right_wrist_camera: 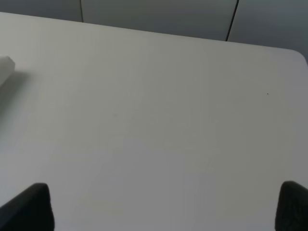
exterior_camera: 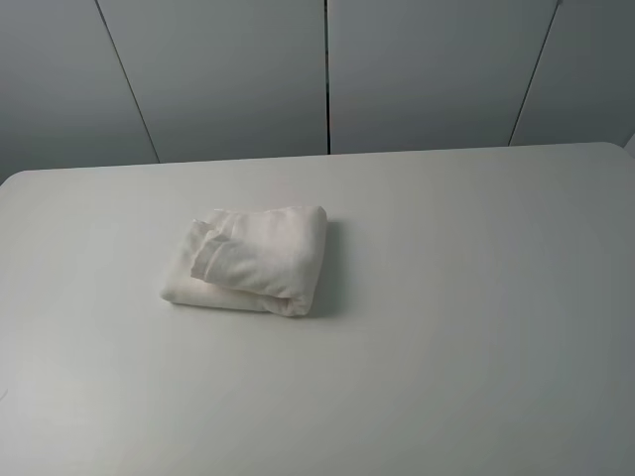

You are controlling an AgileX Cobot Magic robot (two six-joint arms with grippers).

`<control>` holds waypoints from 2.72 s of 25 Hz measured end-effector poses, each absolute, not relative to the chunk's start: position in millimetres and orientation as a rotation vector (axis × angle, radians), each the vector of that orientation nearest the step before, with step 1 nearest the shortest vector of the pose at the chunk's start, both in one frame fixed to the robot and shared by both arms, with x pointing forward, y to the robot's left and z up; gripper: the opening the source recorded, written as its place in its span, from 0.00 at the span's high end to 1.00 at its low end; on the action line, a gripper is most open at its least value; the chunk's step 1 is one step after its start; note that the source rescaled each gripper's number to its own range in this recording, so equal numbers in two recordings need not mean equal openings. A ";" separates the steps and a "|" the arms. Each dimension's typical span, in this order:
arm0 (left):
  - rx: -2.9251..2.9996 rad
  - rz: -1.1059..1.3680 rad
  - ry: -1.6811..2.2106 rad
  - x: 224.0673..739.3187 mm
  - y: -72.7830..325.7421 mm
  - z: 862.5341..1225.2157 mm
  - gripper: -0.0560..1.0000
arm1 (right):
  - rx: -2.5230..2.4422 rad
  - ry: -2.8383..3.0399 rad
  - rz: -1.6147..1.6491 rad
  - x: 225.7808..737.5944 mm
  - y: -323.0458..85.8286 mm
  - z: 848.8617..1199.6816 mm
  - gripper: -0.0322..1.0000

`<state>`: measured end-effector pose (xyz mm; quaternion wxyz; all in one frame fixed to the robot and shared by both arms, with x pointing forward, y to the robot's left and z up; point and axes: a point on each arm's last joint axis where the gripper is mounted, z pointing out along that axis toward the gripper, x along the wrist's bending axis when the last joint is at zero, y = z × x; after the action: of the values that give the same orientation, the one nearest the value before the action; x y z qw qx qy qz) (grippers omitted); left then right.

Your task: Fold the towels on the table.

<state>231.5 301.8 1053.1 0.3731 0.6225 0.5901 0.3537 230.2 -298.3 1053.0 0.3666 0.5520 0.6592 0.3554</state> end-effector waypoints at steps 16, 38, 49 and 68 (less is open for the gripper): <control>1.595 0.906 1.512 231.5 301.8 1053.1 0.00 | 1.418 1.695 0.923 230.2 -297.6 1053.2 0.00; 1.580 0.910 1.530 231.5 303.0 1053.2 0.00 | 1.416 1.696 0.922 230.2 -297.6 1053.2 0.00; 1.580 0.910 1.530 231.5 303.0 1053.2 0.00 | 1.416 1.696 0.922 230.2 -297.6 1053.2 0.00; 1.580 0.910 1.530 231.5 303.0 1053.2 0.00 | 1.416 1.696 0.922 230.2 -297.6 1053.2 0.00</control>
<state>231.5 303.0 1053.2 0.3718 0.6162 0.5967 0.3551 230.2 -297.6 1053.2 0.3651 0.5506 0.6596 0.3585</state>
